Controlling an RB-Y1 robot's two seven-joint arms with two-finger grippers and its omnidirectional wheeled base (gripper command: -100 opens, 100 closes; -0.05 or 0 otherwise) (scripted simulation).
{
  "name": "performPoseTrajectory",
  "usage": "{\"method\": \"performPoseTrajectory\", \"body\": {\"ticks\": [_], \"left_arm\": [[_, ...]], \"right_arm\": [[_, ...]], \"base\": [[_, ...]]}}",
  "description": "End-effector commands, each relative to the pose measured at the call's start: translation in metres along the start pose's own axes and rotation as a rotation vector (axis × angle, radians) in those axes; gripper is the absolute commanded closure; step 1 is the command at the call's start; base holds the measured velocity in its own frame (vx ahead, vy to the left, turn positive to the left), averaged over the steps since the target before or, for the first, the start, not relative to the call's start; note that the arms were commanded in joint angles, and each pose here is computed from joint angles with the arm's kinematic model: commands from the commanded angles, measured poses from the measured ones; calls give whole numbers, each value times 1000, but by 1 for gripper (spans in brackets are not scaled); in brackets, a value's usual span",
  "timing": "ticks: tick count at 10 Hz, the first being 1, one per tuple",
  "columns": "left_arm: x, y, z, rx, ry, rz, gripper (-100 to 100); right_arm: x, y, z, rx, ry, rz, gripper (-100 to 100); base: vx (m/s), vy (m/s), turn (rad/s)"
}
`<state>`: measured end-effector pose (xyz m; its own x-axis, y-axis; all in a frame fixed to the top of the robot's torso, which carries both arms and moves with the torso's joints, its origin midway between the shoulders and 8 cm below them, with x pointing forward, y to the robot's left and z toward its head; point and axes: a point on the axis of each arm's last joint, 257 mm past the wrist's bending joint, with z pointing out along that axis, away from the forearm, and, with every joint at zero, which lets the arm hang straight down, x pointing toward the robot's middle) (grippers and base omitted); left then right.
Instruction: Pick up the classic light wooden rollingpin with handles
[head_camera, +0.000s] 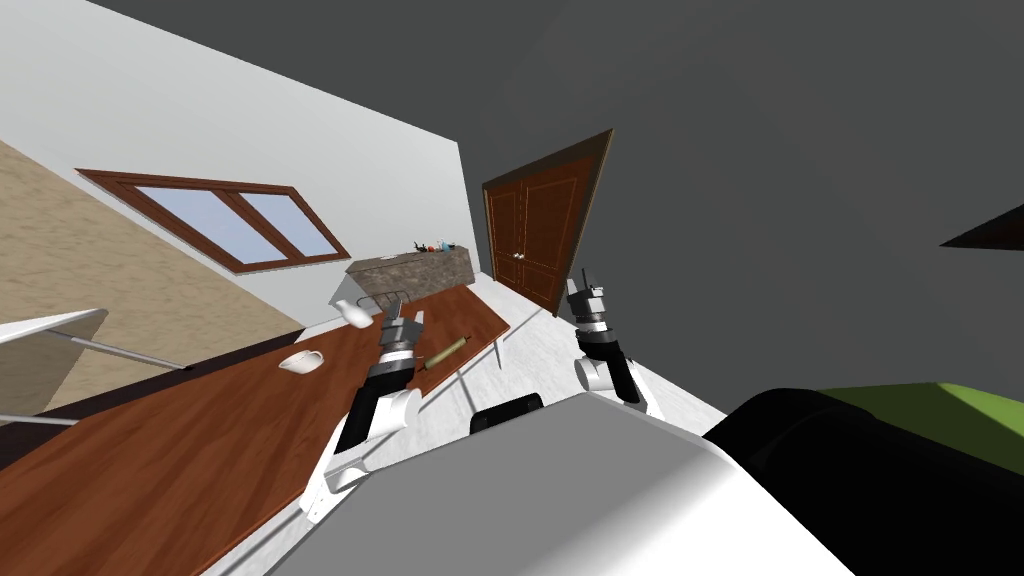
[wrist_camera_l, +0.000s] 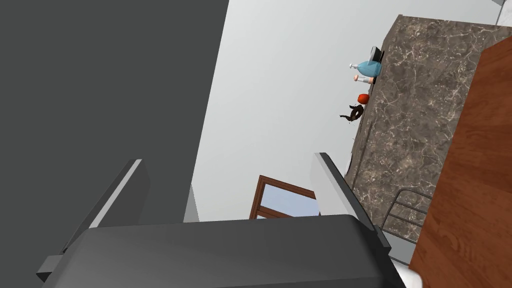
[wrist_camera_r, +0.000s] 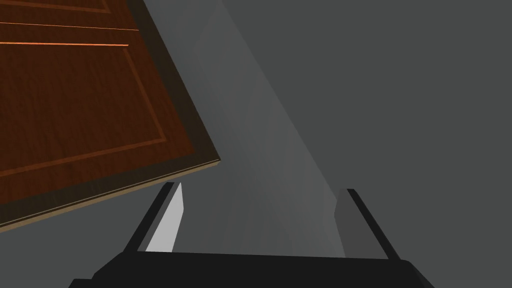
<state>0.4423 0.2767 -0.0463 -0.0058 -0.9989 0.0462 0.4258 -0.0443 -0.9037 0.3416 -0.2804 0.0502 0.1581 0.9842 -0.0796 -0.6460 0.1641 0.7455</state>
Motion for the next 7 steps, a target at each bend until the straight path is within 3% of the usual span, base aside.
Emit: {"method": "performPoseTrajectory", "body": {"ticks": [1, 7], "left_arm": [[2, 8, 1, -28, 1, -13, -100], [0, 77, 11, -234, 0, -103, -100]], "right_arm": [[0, 0, 0, 0, 0, 0, 0], [0, 0, 0, 0, 0, 0, 0]], "base": [[25, -57, 38], [26, -73, 55]]}}
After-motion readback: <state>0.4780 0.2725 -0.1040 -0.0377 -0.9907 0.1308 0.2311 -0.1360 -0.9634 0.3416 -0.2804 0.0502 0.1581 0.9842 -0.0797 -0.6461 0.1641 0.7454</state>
